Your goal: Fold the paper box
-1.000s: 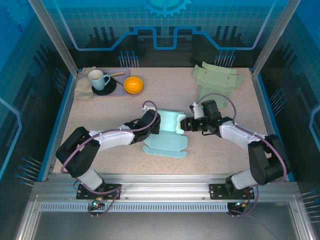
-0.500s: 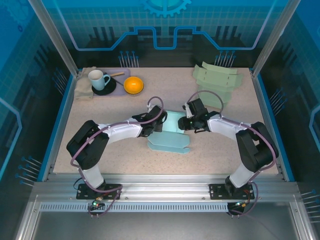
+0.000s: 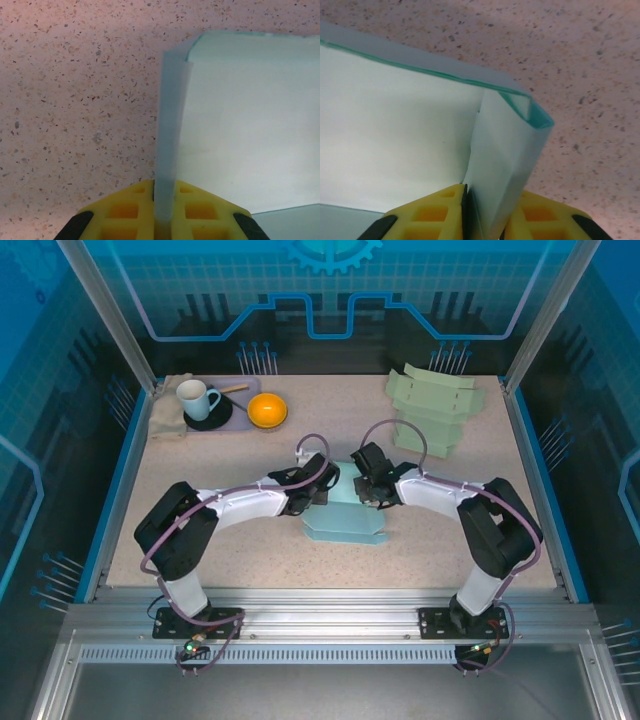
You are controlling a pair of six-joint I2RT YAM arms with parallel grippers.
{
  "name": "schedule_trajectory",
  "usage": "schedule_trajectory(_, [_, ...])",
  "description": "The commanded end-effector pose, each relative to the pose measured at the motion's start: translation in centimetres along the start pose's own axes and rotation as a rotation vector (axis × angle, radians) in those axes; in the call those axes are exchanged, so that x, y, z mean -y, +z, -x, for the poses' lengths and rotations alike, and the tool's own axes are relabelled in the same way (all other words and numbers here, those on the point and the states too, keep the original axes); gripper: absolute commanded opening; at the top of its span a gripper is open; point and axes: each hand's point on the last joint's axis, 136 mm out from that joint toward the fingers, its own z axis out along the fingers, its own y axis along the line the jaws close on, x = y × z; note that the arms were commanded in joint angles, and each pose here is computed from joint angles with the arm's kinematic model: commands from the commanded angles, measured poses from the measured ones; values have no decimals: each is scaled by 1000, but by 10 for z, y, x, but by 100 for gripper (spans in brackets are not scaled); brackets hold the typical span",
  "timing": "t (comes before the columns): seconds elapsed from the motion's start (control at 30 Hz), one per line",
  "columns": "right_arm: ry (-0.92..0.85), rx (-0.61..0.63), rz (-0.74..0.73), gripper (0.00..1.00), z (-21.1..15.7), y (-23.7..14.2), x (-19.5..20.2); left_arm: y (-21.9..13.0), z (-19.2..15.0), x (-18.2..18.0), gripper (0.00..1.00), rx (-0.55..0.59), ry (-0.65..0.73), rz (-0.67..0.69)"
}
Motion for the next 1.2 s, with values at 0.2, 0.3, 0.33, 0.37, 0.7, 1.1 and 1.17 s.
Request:
schedule_trajectory(0.2, [-47, 6, -389, 14, -16, -6, 56, -20, 19, -25, 0, 78, -22, 127])
schedule_trajectory(0.3, [-31, 35, -330, 15, -15, -4, 46, -22, 21, -23, 0, 86, -21, 123])
schedule_trajectory(0.33, [-19, 50, -270, 16, -15, -3, 39, -22, 21, -22, 0, 87, -20, 119])
schedule_trajectory(0.37, [-7, 75, -185, 18, -13, -4, 26, -23, 21, -21, 0, 89, -20, 113])
schedule_trajectory(0.7, [58, 125, 220, 47, 5, -49, -28, -17, 18, -22, 0, 86, -20, 122])
schedule_trajectory(1.1, [76, 174, 387, 55, 33, -118, 5, -30, 31, 0, 0, 225, 78, -75])
schedule_trajectory(1.17, [70, 170, 373, 55, 36, -122, 17, -38, 33, 13, 0, 267, 127, -171])
